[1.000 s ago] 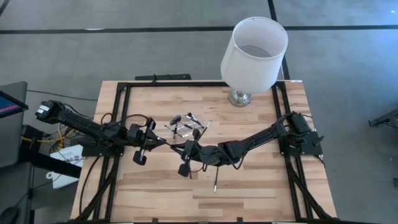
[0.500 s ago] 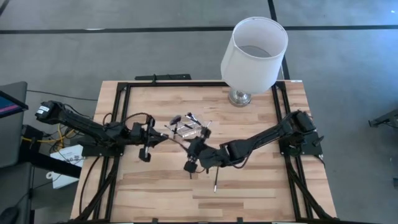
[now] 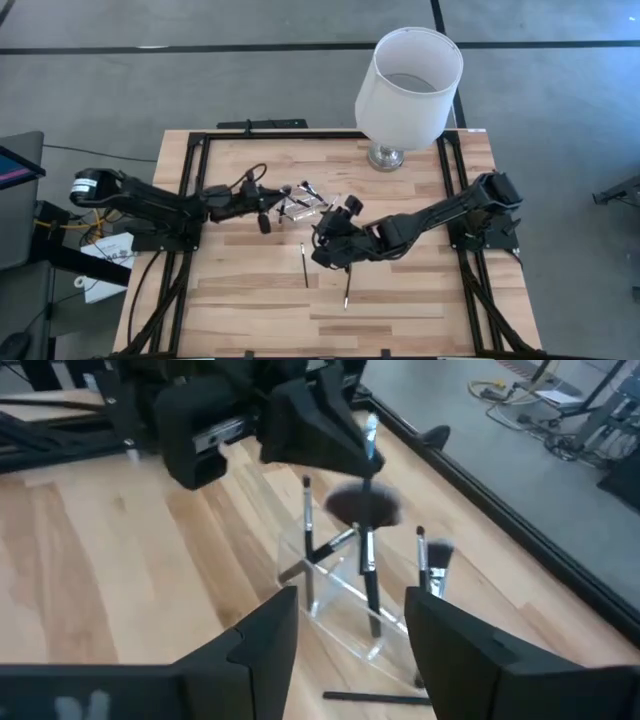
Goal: Put items in baskets/containers
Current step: Put the eyeshadow brush into the center transparent organizer, then put the foundation brush into the left transparent organizer
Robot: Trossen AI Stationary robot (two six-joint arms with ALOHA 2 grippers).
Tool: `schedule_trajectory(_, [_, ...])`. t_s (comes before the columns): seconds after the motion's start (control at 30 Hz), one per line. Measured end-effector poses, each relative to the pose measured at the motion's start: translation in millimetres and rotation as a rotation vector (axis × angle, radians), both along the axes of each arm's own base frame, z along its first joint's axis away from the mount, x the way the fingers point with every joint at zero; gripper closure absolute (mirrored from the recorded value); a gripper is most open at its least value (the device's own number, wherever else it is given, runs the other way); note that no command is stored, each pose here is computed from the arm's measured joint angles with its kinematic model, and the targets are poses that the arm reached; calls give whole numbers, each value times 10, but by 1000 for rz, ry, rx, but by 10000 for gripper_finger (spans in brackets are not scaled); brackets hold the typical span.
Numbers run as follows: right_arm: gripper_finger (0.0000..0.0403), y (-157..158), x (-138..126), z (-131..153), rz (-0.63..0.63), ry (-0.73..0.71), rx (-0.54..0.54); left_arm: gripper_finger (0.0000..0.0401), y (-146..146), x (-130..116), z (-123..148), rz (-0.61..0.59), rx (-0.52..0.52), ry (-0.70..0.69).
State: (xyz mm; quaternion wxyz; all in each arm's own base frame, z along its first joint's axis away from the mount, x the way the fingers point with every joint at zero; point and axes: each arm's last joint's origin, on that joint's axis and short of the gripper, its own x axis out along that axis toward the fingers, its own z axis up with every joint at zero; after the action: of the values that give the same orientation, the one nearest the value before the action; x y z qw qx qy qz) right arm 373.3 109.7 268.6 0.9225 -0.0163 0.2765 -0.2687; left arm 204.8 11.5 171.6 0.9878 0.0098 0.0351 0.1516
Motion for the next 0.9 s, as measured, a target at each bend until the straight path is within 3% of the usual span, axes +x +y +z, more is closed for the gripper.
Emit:
schedule_trajectory(0.3, [233, -122, 37, -10, -55, -26, 57, 358, 14, 62, -200, 5, -2, 105])
schedule_trajectory(0.43, [236, -101, 43, -23, -35, -38, 165, 332, 2, 64, -191, -1, -2, 97])
schedule_trajectory(0.77, [237, 169, -162, -150, -167, -21, 443, 302, -23, -43, 121, -12, 1, -72])
schedule_trajectory(0.9, [237, 361, -327, -362, -242, -29, 545, 304, -106, -112, 268, -76, -1, -154])
